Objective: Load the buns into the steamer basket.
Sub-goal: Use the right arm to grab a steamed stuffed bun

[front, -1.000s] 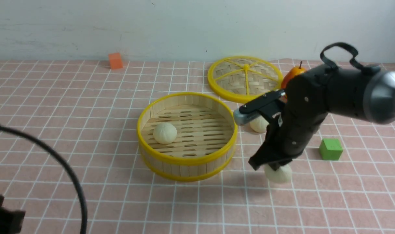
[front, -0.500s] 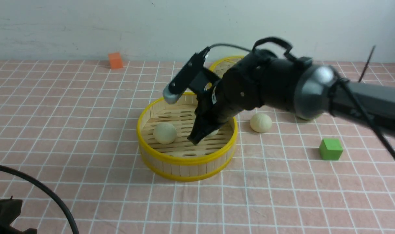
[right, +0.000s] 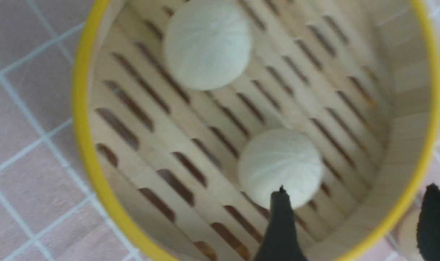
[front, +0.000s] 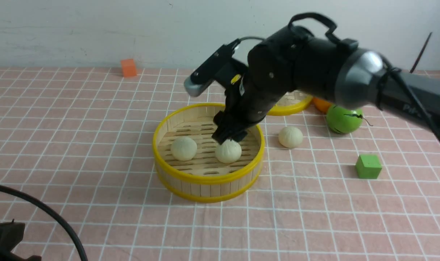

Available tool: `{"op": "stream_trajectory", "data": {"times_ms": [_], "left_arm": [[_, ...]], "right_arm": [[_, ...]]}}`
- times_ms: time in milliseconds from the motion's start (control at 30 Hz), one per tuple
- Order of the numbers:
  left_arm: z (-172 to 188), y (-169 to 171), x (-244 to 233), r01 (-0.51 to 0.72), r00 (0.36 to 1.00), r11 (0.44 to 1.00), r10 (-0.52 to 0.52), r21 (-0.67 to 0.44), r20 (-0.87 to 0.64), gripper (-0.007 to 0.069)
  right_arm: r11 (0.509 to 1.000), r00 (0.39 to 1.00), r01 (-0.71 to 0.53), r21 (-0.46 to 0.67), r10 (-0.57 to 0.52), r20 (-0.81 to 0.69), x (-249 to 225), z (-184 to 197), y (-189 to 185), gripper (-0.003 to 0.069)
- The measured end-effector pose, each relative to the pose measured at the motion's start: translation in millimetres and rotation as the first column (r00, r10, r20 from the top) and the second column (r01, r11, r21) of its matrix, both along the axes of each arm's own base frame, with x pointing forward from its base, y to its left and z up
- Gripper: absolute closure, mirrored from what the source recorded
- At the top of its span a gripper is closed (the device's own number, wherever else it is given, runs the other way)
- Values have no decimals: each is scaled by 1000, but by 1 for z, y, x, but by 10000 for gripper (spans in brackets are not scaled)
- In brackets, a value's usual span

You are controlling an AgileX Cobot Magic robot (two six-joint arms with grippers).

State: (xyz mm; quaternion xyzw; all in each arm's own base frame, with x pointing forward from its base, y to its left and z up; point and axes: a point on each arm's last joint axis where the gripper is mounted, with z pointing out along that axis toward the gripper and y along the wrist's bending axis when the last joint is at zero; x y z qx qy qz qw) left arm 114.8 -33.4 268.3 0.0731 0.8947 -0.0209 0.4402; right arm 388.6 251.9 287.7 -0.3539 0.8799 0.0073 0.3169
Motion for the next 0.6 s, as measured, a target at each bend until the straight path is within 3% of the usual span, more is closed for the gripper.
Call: {"op": "stream_trajectory", "data": {"times_ms": [33, 133, 267, 367, 600], "left_arm": [[0, 0, 0, 1, 1000, 1000, -1, -1, 1, 638], [1, -1, 1, 6, 1000, 1000, -6, -4, 11, 638], [1, -1, 1, 8, 1000, 1000, -8, -6, 13, 638], [1, -1, 1, 8, 1000, 1000, -8, -6, 14, 638], [2, -2, 2, 20, 999, 1000, -19, -17, 31, 637]], "right_arm": [[1000, 1000, 9, 1, -9, 0, 1, 1, -2, 174], [979, 979, 202, 24, -200, -47, 27, -4, -47, 183], [917, 907, 397, 43, -385, -173, 58, -38, -98, 215], [888, 871, 456, 64, -430, -237, 71, -63, -116, 246], [873, 875, 465, 146, -429, -223, 86, -82, -116, 329]]}}
